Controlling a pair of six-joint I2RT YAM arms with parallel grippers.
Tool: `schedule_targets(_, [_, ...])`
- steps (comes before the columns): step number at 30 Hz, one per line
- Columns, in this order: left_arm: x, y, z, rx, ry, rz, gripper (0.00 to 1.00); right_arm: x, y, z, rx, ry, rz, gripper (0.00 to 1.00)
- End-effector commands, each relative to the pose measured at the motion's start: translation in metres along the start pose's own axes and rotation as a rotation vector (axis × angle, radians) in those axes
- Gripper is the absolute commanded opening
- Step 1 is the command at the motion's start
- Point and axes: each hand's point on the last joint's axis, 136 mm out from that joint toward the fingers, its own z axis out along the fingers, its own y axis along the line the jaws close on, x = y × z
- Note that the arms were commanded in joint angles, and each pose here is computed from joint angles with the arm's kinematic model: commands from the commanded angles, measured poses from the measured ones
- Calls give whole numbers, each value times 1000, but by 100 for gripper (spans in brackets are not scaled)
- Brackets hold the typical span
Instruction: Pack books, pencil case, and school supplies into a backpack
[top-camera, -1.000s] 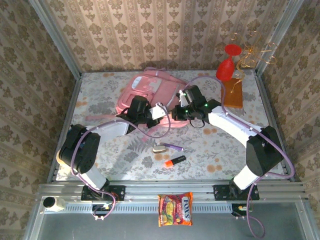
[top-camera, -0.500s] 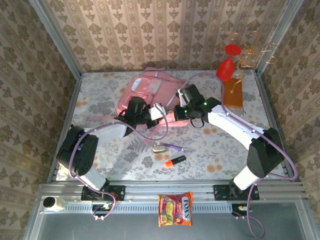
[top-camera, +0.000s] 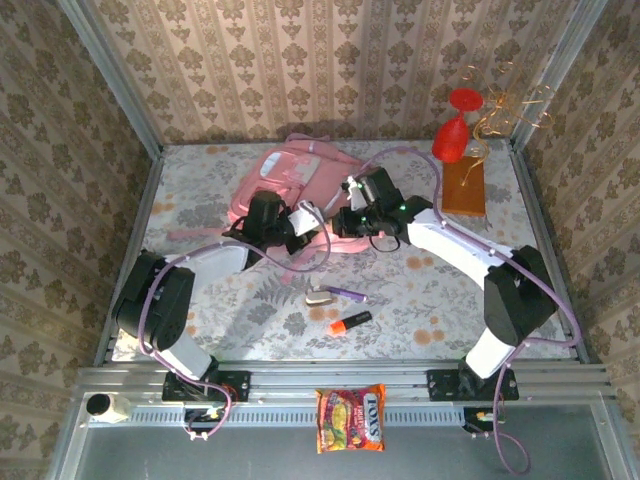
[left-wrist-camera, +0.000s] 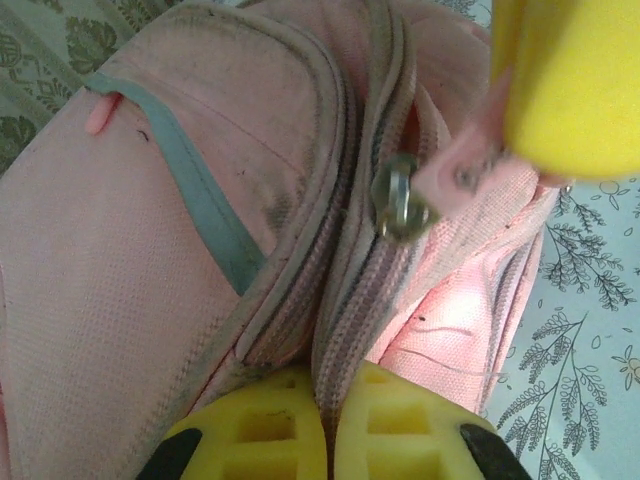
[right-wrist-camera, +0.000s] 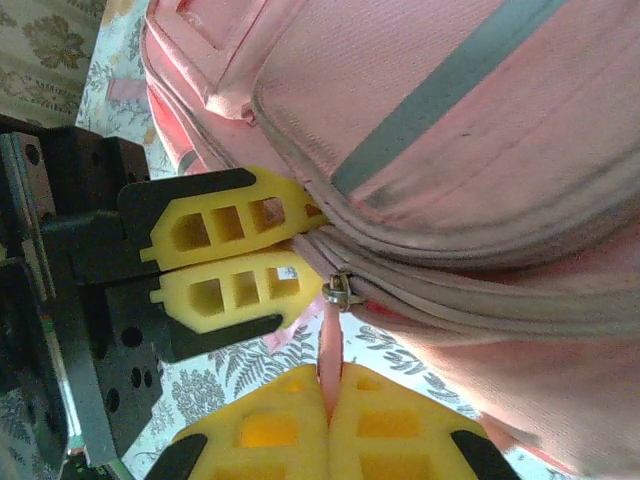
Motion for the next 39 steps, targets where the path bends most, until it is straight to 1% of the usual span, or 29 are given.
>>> schedule_targets(1, [-40,-4,-9,50,-161,-27,0,-3,29,9,-88,14,-29,0])
schedule_targets(4, [-48,-8,-12,79,-197,-32,0,-3,28,16,-69,19,-25,0])
schedule_targets(6, [-46,-7,-11,73,-187,-34,0,-6,23,14,-52,9,-8,0])
schedule_targets(8, [-39,-4,-9,63,-159,-37,0,-11,9,6,-7,-16,16,0])
schedule_targets(11, [-27,0,-10,42,-117,-39,0,-14,-23,-19,140,-61,10,0])
schedule_targets(14, [-17,3,-11,23,-80,-40,0,-17,-60,-55,387,-119,-35,0])
schedule_targets(15, [-14,5,-11,18,-71,-43,0,-14,-73,-68,478,-121,-49,0])
schedule_targets(17, [-10,7,-10,9,-59,-46,0,-12,-91,-86,597,-133,-63,0])
schedule_targets(19, [-8,10,-11,-2,-51,-48,0,-9,-102,-97,672,-141,-67,0])
schedule_targets(25, [-4,15,-12,-20,-32,-54,0,-11,-115,-111,749,-163,-59,0])
schedule_targets(26, [-3,15,-13,-24,-31,-54,0,-11,-115,-110,749,-160,-66,0])
schedule_targets(27, [-4,16,-14,-28,-34,-56,0,-12,-111,-107,720,-157,-80,0])
schedule_targets(28, [-5,16,-15,-26,-36,-57,0,-12,-101,-99,647,-151,-99,0])
schedule_targets(29, [-7,15,-16,-21,-45,-60,0,-10,-87,-86,540,-133,-118,0])
schedule_targets(32, [-14,11,-16,5,-84,-78,0,-3,-27,-53,149,-100,-171,1])
schedule_targets(33, [-16,10,-16,14,-95,-85,0,0,-10,-46,48,-93,-180,8])
schedule_targets(36, [-20,5,-16,32,-107,-93,0,3,13,-29,-73,-100,-170,23])
schedule_targets(39, [-23,2,-15,46,-110,-95,0,5,21,-13,-62,-99,-185,31])
